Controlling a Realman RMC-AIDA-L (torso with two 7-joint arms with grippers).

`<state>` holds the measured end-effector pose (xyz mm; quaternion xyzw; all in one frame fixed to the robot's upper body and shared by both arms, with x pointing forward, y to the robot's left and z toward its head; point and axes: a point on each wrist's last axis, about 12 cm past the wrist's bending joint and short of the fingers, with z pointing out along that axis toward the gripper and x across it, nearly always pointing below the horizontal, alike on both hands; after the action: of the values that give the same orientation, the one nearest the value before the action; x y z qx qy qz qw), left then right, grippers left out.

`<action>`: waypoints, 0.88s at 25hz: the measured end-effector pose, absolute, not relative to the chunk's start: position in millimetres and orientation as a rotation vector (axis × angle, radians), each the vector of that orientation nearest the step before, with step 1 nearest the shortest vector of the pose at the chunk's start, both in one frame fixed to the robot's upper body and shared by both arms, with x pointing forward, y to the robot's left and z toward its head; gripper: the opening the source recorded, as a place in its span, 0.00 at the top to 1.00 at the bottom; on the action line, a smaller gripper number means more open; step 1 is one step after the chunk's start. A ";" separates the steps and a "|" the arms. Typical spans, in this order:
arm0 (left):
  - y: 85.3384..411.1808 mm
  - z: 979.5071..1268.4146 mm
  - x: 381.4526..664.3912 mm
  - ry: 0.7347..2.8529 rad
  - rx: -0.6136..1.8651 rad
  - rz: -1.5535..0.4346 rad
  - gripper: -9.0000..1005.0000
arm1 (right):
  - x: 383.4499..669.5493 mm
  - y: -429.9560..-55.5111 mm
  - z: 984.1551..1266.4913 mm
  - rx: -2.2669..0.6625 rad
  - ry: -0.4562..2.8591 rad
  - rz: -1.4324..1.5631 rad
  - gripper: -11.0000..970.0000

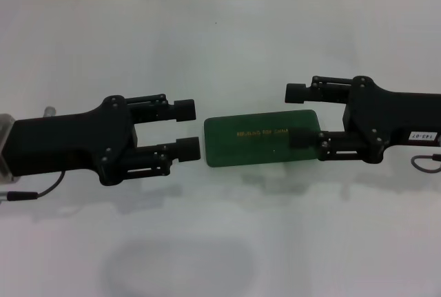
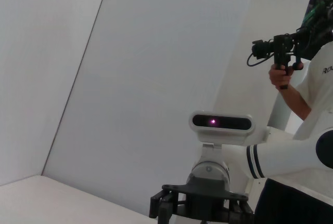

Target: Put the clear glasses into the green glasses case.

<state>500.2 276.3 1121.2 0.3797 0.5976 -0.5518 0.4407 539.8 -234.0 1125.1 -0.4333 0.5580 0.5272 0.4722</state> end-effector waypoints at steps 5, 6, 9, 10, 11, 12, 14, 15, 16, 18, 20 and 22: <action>277.3 1120.3 499.0 1.487 0.938 -1.370 0.35 | 539.9 -233.8 1125.6 -1.060 1.362 1.292 0.26; 277.4 1120.3 498.9 1.487 0.938 -1.370 0.35 | 540.0 -233.8 1125.8 -1.059 1.361 1.292 0.26; 277.4 1120.3 498.9 1.487 0.938 -1.370 0.35 | 540.1 -233.7 1126.1 -1.058 1.359 1.293 0.26; 277.4 1120.3 498.9 1.487 0.938 -1.370 0.35 | 540.0 -233.8 1126.0 -1.057 1.359 1.293 0.26; 277.4 1120.3 498.9 1.487 0.938 -1.370 0.35 | 540.0 -233.9 1126.0 -1.056 1.359 1.292 0.26; 277.4 1120.3 498.9 1.487 0.938 -1.370 0.35 | 539.8 -234.0 1125.9 -1.055 1.359 1.292 0.26; 277.4 1120.3 498.9 1.487 0.938 -1.370 0.35 | 539.7 -234.2 1125.7 -1.054 1.360 1.292 0.26; 277.4 1120.3 498.9 1.487 0.938 -1.370 0.35 | 539.6 -234.3 1125.6 -1.054 1.360 1.292 0.26; 277.4 1120.3 498.9 1.487 0.938 -1.370 0.35 | 539.6 -234.3 1125.6 -1.054 1.360 1.292 0.26; 277.4 1120.3 498.9 1.487 0.938 -1.370 0.35 | 539.6 -234.5 1125.4 -1.052 1.362 1.291 0.26; 277.6 1120.2 498.8 1.488 0.937 -1.370 0.35 | 539.5 -234.7 1125.1 -1.051 1.363 1.290 0.26; 277.6 1120.1 498.8 1.488 0.937 -1.369 0.35 | 539.5 -234.9 1124.9 -1.050 1.365 1.289 0.26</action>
<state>498.8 277.6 1120.1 0.3772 0.5995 -0.5514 0.4408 539.5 -234.9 1124.9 -0.4295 0.5583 0.5271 0.4755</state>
